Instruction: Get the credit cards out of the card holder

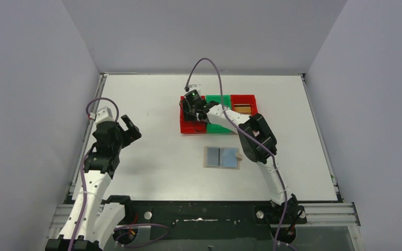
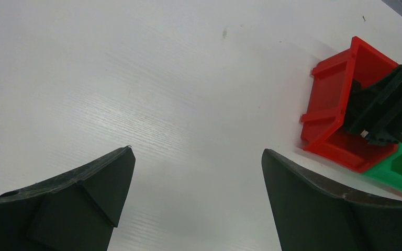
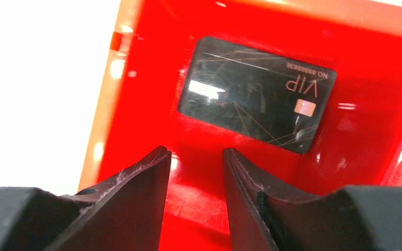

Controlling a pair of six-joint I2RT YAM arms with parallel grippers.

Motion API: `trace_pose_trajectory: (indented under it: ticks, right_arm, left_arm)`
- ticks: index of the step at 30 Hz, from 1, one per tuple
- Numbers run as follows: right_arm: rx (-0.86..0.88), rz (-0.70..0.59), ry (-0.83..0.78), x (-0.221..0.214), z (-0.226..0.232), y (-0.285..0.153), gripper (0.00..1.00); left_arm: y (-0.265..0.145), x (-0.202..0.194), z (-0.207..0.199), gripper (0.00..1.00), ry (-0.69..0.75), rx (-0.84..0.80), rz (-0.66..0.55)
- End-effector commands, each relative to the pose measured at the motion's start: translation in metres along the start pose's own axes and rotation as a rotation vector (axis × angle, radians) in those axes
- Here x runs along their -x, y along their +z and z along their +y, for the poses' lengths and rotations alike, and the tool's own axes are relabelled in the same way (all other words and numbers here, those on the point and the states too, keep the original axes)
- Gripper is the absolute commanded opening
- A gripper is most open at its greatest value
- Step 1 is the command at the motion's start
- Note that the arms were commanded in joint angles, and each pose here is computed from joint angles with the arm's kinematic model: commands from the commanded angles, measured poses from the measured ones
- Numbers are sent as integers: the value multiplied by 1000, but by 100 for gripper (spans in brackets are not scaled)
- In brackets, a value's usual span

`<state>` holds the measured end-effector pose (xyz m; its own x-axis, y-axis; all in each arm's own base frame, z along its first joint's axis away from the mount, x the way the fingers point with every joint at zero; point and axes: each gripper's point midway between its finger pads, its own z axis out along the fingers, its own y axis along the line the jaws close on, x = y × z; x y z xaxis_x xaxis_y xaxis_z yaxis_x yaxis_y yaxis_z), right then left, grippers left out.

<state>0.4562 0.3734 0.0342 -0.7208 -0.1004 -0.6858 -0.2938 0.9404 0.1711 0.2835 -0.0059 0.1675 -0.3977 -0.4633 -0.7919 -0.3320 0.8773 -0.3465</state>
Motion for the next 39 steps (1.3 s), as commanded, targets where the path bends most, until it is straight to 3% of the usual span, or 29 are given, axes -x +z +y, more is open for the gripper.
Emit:
trace_pose_trajectory:
  ticks: [1, 6, 9, 11, 16, 19, 25, 31, 35, 39]
  right_arm:
    - [156, -200, -57, 87, 42, -72, 43]
    - [101, -238, -76, 87, 35, -111, 44]
    - [-67, -301, -43, 81, 10, -143, 50]
    - [-174, -318, -2, 68, -10, -161, 58]
    - [-239, -296, 144, 17, -47, -188, 60]
    - [-276, -286, 268, -16, -68, -193, 66]
    - [-310, -211, 326, -61, -87, -198, 80]
    - [-268, -127, 285, -77, -88, -194, 77]
    - [-188, -78, 242, -84, -66, -185, 74]
    - [-243, -17, 189, -93, -54, -172, 70]
  left_arm:
    - [0, 20, -11, 95, -3, -45, -65]
    - [0, 19, -11, 95, -3, -47, -62]
    - [0, 19, -11, 95, -2, -42, -56]
    - [0, 19, -10, 96, 0, -34, -55]
    - [0, 20, -6, 98, 0, -10, -49]
    - [0, 21, -4, 97, -1, 4, -51]
    - [-5, 25, -2, 98, -6, 8, -74]
    - [-5, 23, -2, 97, -6, 1, -69]
    - [-7, 19, -4, 97, -15, -9, -52]
    - [-8, 17, -7, 97, -22, -33, -46]
